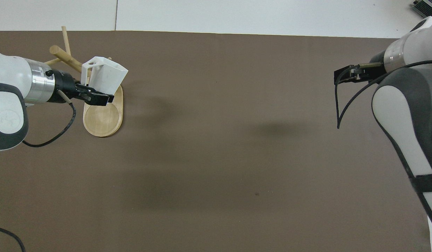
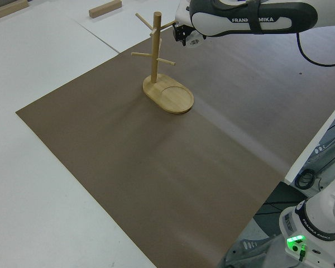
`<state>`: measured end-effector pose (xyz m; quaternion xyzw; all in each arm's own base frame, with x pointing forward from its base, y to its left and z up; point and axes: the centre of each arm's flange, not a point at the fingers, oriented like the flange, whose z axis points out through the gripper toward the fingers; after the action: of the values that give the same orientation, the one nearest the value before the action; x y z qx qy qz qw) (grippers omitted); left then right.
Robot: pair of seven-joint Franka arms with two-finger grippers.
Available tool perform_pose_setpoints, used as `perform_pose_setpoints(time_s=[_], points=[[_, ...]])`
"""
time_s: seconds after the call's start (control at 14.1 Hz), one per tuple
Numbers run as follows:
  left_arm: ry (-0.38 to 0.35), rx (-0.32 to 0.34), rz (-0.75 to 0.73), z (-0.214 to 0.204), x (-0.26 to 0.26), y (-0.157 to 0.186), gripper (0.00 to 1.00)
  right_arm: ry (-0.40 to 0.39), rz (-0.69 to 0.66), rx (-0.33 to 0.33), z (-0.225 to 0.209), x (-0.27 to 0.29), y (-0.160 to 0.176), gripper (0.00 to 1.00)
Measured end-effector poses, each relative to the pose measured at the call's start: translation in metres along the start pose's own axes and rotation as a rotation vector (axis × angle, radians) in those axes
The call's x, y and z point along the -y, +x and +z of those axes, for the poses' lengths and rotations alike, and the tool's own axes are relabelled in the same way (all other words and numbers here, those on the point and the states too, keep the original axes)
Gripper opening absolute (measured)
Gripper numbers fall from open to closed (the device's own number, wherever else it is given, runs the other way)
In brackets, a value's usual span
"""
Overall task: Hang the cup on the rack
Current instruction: 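Carry the cup to the rack with the left gripper while the right gripper retreats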
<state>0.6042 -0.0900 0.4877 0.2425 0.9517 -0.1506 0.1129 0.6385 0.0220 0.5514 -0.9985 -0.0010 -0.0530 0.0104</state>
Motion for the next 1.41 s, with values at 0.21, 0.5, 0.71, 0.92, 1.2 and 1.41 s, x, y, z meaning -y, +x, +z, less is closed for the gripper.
perform_pose_setpoints(time_s=[0.21, 0.5, 0.71, 0.92, 1.2, 1.41], points=[[-0.021, 0.028, -0.047, 0.003, -0.004, 0.000, 0.74, -0.009, 0.025, 0.052, -0.016, -0.015, -0.005, 1.00], [-0.037, 0.047, -0.088, 0.006, -0.009, 0.005, 0.74, -0.017, 0.048, 0.092, -0.047, -0.028, -0.014, 1.00], [-0.049, 0.065, -0.120, 0.003, -0.016, 0.006, 0.74, -0.021, 0.059, 0.085, -0.066, -0.034, -0.020, 1.00], [-0.062, 0.083, -0.151, 0.007, -0.019, 0.009, 0.74, 0.000, 0.095, 0.082, -0.068, -0.050, -0.022, 1.00], [-0.079, 0.103, -0.173, 0.012, -0.022, 0.014, 0.74, 0.042, 0.162, 0.074, -0.072, -0.082, -0.025, 1.00], [-0.081, 0.105, -0.187, 0.011, -0.024, 0.017, 0.74, 0.044, 0.153, 0.090, -0.075, -0.078, -0.028, 1.00]])
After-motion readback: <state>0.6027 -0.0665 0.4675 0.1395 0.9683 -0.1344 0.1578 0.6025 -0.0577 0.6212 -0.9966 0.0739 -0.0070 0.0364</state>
